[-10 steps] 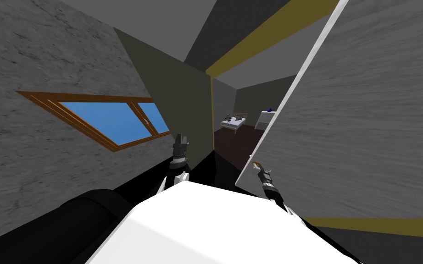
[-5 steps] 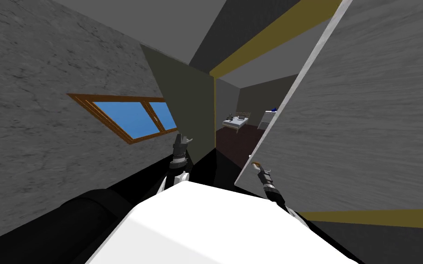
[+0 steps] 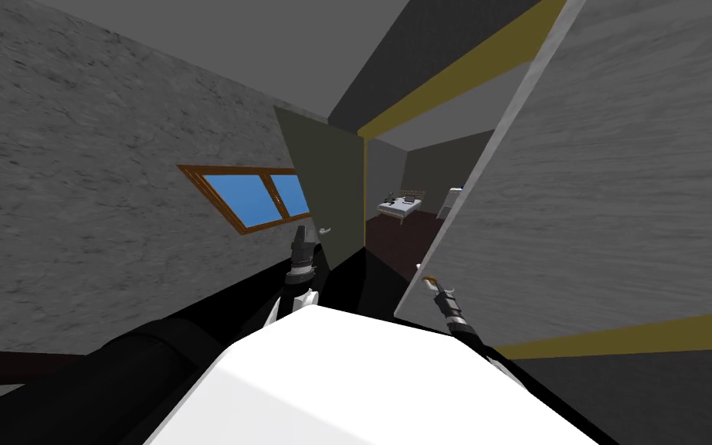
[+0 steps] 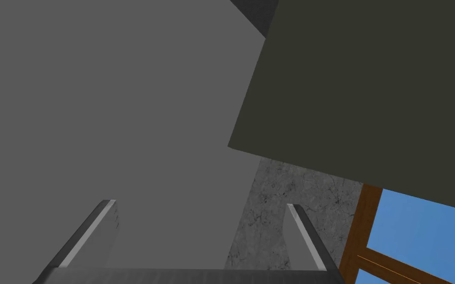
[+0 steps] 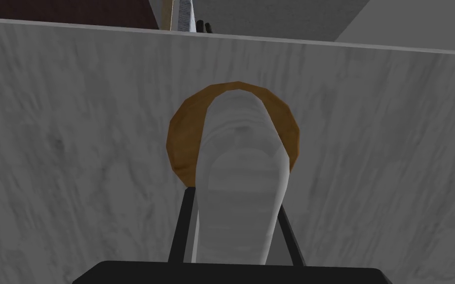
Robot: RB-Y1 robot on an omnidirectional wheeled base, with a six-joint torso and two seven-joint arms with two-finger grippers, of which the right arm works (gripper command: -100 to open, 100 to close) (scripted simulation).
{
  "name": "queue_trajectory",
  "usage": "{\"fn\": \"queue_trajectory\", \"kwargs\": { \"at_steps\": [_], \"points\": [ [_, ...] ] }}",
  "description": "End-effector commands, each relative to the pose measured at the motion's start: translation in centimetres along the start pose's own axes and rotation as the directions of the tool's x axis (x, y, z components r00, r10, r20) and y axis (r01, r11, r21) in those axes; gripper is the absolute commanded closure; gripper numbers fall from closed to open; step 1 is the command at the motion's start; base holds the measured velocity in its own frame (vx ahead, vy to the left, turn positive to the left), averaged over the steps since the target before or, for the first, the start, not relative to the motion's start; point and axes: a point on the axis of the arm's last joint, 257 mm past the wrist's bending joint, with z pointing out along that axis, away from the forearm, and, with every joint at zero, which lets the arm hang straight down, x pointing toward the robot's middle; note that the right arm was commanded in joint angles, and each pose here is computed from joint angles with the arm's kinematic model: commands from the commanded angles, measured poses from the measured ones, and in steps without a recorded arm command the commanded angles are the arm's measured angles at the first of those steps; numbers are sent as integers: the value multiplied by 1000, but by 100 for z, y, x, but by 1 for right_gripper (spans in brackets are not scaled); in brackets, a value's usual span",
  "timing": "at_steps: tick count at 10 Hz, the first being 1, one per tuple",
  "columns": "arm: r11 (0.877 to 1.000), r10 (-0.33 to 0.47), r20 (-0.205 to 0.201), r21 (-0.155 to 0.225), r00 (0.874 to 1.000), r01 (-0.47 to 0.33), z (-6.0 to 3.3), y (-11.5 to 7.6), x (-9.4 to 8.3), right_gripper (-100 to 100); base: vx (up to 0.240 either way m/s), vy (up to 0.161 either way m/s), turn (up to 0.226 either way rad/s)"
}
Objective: Pull the door open
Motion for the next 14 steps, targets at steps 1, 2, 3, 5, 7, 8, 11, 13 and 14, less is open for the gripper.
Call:
{"fn": "queue_trajectory", "kwargs": {
  "at_steps": [1, 2, 3, 5, 7, 8, 11, 13, 14],
  "points": [
    [1000, 0, 0, 0, 1000, 0, 0, 0, 0, 100, -51, 10, -6],
    [1000, -2, -19, 0, 1000, 2, -136, -12, -26, 100, -152, -59, 179],
    [1000, -2, -24, -1, 1000, 2, -166, -10, -34, 100, -189, -81, 170],
    [1000, -4, -47, -5, 999, 4, -306, 3, -66, 100, -197, -35, 131],
    [1000, -5, -66, -7, 998, 5, -416, 13, -87, 100, -171, -55, 108],
    [1000, -5, -72, -8, 997, 5, -451, 17, -93, 100, -140, -39, 98],
    [1000, -5, -101, -9, 995, 4, -616, 34, -118, 100, -159, -38, 109],
    [1000, -2, -103, -5, 995, 2, -686, 6, -113, 100, -76, -36, 99],
    [1000, -2, -103, -5, 995, 2, -686, 6, -113, 100, -130, -49, 123]
  ]
}}
